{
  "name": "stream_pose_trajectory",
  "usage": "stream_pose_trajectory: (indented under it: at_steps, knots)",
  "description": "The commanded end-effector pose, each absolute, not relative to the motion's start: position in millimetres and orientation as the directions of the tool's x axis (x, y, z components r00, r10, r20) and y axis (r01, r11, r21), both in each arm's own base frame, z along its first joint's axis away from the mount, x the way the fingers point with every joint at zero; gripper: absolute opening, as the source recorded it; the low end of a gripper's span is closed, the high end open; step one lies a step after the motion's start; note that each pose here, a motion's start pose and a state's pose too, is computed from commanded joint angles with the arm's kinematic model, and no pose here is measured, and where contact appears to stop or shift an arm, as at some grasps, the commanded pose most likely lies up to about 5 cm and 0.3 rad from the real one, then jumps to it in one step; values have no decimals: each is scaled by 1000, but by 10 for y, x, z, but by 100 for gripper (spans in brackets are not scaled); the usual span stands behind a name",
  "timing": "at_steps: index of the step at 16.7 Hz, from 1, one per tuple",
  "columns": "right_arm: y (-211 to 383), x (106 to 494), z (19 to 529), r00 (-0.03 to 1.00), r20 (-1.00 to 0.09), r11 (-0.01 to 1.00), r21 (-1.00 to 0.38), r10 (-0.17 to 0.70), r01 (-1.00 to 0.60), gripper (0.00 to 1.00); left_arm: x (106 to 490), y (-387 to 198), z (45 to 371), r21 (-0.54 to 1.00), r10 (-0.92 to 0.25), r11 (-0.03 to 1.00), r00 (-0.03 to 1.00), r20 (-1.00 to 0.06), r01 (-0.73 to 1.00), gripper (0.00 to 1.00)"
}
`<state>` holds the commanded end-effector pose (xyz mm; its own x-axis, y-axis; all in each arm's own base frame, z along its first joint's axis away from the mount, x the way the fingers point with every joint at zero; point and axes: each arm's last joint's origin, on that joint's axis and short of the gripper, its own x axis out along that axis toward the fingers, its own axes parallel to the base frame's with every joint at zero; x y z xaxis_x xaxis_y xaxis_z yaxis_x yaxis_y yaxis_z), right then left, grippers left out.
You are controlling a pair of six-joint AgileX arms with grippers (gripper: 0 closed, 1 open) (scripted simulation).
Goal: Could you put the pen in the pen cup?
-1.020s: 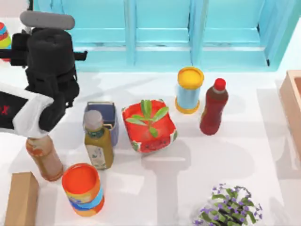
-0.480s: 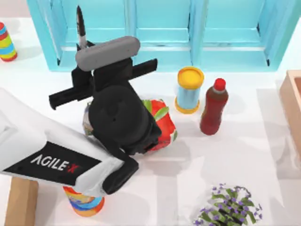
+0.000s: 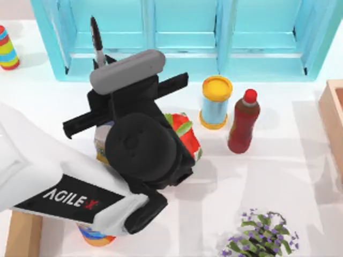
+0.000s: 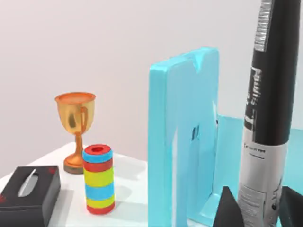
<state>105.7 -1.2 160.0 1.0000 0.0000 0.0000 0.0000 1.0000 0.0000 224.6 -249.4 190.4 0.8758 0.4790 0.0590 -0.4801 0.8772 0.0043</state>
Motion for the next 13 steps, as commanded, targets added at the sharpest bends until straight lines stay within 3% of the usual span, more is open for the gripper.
stream_pose_trajectory:
  at_steps: [12,13]
  knots:
    - [-12,1057,1600,1000,0,1000,0,0,0,100,2286,-2472,1883,4,479,877,876,59,-480,0]
    - [-12,1057,1600,1000,0,1000,0,0,0,100,2286,-2472,1883,4,479,877,876,59,-480,8]
